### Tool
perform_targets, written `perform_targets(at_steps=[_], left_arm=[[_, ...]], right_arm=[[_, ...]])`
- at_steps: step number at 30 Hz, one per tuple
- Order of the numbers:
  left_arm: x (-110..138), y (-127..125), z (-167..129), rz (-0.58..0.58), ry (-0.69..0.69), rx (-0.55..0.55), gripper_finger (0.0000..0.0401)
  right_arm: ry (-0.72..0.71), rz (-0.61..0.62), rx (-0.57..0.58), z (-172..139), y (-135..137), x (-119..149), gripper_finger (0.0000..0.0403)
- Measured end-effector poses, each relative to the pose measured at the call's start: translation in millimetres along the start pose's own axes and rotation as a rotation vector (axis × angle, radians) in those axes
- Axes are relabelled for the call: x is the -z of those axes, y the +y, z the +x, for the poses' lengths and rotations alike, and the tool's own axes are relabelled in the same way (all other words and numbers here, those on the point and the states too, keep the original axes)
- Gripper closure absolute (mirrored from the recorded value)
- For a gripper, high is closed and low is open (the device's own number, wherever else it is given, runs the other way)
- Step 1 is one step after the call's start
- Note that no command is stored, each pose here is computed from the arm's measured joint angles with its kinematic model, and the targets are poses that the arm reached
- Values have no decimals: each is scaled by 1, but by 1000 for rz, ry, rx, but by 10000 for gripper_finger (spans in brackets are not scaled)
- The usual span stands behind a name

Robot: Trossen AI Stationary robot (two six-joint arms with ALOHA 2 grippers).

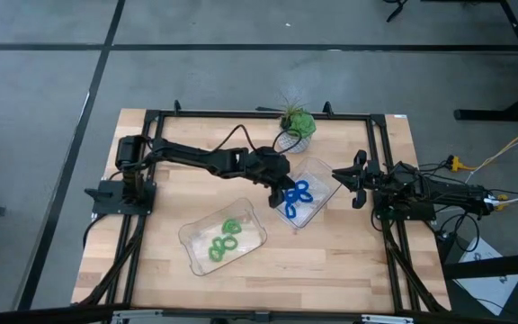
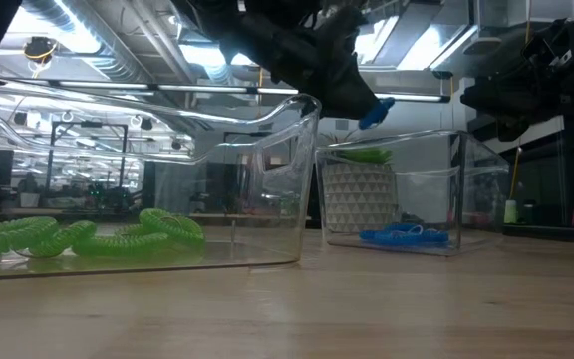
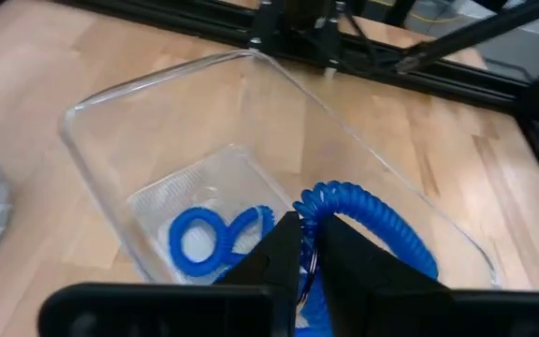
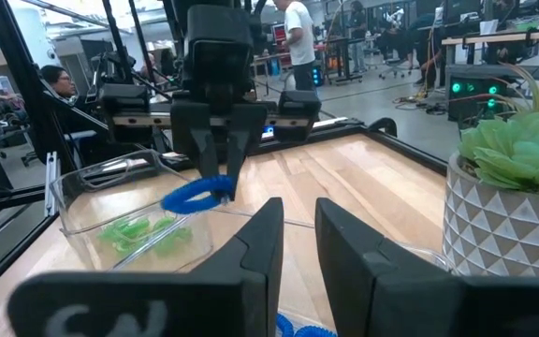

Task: Sort spring keychains
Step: Put the blue spring keychain into the top transparent bin, then return to Home Position

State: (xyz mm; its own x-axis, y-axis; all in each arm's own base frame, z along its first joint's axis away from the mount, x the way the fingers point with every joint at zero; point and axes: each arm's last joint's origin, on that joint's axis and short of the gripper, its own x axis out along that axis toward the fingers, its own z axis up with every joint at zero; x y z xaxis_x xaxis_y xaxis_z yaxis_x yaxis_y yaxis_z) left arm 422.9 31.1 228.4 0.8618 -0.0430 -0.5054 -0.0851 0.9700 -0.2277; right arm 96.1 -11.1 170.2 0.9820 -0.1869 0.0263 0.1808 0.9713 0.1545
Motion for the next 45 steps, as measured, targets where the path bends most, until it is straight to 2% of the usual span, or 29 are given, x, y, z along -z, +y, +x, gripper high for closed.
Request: perform_targets(at_steps=[8,11,18,23,28,31,36,38,41,45], left_arm=[[0,2,0,-25,-7,-32,318],[-1,1,0,-29,-11,-6,291],[-3,7,-1,-120,-10,27,240],[-4,11,-2,-143,-13,20,224],[-12,15,-12,-147,-44,14,226],[-24,16,-27,-133,-82,12,228],[-49,14,-68,-3,-176,-3,230],[-54,13,-88,39,-163,-18,230],[-59,8,-117,98,-146,-68,230],[-61,0,-156,152,-135,-187,227]], right_arm=[[0,0,0,0,0,0,336],[0,0,0,0,0,0,336],[0,0,0,0,0,0,336],[0,0,0,0,0,0,336],[0,0,0,0,0,0,336],[0,0,0,0,0,0,336],[0,0,0,0,0,0,336],[0,0,-1,0,0,0,336],[0,0,-1,0,0,0,336],[0,0,-1,0,0,0,336]])
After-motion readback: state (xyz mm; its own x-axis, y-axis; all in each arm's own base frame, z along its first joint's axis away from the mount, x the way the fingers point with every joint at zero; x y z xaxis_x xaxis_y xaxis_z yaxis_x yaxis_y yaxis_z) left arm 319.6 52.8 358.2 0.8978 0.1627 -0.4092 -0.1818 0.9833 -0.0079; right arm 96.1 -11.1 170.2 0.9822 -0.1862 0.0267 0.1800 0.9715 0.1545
